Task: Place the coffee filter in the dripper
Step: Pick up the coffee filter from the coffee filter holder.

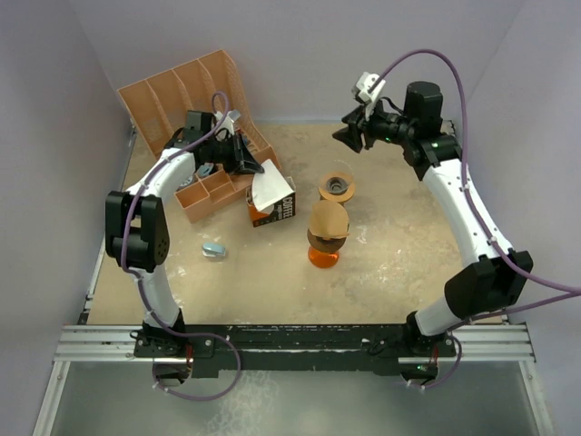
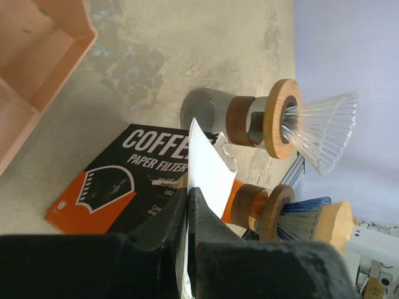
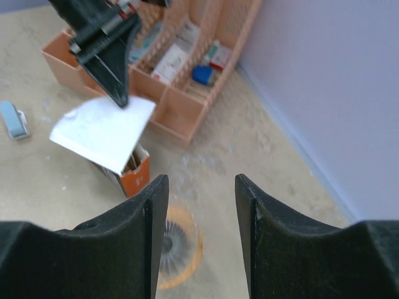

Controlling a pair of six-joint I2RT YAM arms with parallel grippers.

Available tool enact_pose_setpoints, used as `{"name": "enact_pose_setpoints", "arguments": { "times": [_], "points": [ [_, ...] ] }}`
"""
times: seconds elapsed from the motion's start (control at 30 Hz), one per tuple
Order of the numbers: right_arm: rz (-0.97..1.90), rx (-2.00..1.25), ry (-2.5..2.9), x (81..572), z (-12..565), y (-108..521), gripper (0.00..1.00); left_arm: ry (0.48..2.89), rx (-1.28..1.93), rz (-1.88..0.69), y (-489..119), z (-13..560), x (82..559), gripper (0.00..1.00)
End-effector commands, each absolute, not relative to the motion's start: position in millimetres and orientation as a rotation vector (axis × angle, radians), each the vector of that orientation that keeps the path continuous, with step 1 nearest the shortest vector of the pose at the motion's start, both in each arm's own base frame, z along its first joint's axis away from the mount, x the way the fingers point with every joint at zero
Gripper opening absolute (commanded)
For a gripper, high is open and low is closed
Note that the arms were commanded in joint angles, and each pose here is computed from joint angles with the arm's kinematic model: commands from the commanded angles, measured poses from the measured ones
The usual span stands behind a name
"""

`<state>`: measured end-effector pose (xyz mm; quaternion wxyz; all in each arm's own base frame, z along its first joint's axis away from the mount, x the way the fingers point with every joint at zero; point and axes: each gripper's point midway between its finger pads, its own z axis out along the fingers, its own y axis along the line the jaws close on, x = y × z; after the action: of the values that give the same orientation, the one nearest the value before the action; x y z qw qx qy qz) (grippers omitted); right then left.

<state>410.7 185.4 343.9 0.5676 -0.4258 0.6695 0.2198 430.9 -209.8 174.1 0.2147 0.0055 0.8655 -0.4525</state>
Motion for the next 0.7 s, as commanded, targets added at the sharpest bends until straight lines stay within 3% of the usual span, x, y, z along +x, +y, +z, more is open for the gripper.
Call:
{"name": "enact_pose_setpoints", "arguments": {
  "times": [0.0,0.37,0.67],
  "points": [
    [0.580,-1.064,1.354,411,387,239,0.49,2.221,0.167,-1.313,-211,224,431,0.00],
    [0.800,-1.149,1.342,428,340,318,0.51,2.157,0.097,-1.448,-205,240,432,0.00],
    [0.886,-1.170,1.432,441,296,335,0.55,2.137,0.065,-1.478,-203,246,430,0.00]
  ]
}}
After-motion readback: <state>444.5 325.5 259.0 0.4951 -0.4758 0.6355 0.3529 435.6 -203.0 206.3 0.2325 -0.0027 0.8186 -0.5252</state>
